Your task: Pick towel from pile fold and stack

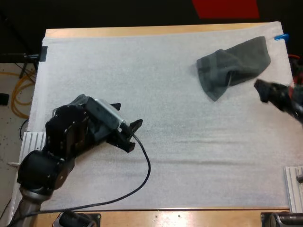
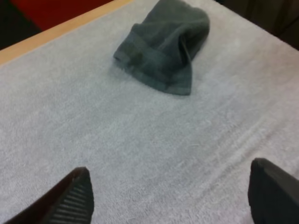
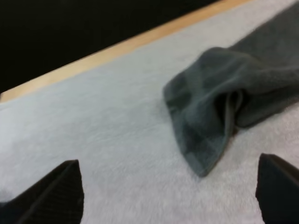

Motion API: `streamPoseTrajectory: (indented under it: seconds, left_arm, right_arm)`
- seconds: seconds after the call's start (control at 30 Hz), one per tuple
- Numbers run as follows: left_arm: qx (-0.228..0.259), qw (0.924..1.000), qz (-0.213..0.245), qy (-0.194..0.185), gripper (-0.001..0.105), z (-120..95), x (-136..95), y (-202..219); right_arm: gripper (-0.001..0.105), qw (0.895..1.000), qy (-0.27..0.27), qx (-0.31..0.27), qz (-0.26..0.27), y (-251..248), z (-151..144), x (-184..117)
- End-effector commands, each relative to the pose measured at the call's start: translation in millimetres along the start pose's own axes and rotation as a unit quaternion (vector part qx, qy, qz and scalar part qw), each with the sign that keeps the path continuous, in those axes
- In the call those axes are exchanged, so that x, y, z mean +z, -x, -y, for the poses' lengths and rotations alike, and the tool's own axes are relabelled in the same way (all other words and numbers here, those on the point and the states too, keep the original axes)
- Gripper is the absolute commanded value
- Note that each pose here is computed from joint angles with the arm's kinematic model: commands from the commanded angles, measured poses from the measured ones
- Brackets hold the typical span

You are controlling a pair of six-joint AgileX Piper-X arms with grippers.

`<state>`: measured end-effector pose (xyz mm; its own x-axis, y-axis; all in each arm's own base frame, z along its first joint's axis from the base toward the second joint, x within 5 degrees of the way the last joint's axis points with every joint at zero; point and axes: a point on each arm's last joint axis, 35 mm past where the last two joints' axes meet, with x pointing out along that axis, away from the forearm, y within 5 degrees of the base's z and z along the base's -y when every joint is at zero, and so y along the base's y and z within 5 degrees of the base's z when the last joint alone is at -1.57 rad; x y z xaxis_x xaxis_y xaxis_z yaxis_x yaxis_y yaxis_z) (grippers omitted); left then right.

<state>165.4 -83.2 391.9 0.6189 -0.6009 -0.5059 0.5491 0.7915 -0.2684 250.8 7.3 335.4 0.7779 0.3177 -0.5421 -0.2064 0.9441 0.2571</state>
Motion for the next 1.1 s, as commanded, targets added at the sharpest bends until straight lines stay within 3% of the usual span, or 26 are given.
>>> streamPoseTrajectory:
  seconds: [0.0, 0.3, 0.5, 0.6, 0.83, 1.0, 1.07]
  left_arm:
    - [-0.007, 0.9999, 0.013, -0.001, 0.067, 2.1, 4.5, 1.2]
    - [-0.007, 0.9999, 0.008, 0.001, 0.067, 0.8, 5.0, -3.3]
    - [-0.007, 0.9999, 0.008, 0.013, 0.067, 0.8, 5.0, -3.3]
    - [-0.007, 0.9999, 0.008, 0.013, 0.067, 0.8, 5.0, -3.3]
    - [-0.007, 0.9999, 0.008, 0.013, 0.067, 0.8, 5.0, -3.3]
    - [-0.007, 0.9999, 0.008, 0.013, 0.067, 0.8, 5.0, -3.3]
    - [-0.007, 0.9999, 0.008, 0.013, 0.067, 0.8, 5.0, -3.3]
  right_arm:
    - [0.074, 1.0, -0.004, -0.001, 0.005, -16.0, 4.3, 7.7]
    - [0.074, 0.995, -0.005, -0.032, -0.09, -150.7, 23.0, 3.6]
    - [0.073, 0.988, -0.045, -0.063, -0.131, -219.3, 37.4, -9.2]
    - [0.062, 0.986, -0.079, -0.068, -0.127, -241.4, 43.5, -11.1]
    - [0.004, 0.986, -0.106, -0.085, -0.096, -266.7, 51.1, -5.9]
    - [0.0, 0.99, -0.097, -0.069, -0.077, -261.9, 47.6, 7.2]
    - [0.0, 0.995, -0.062, -0.047, -0.063, -250.6, 40.8, 20.1]
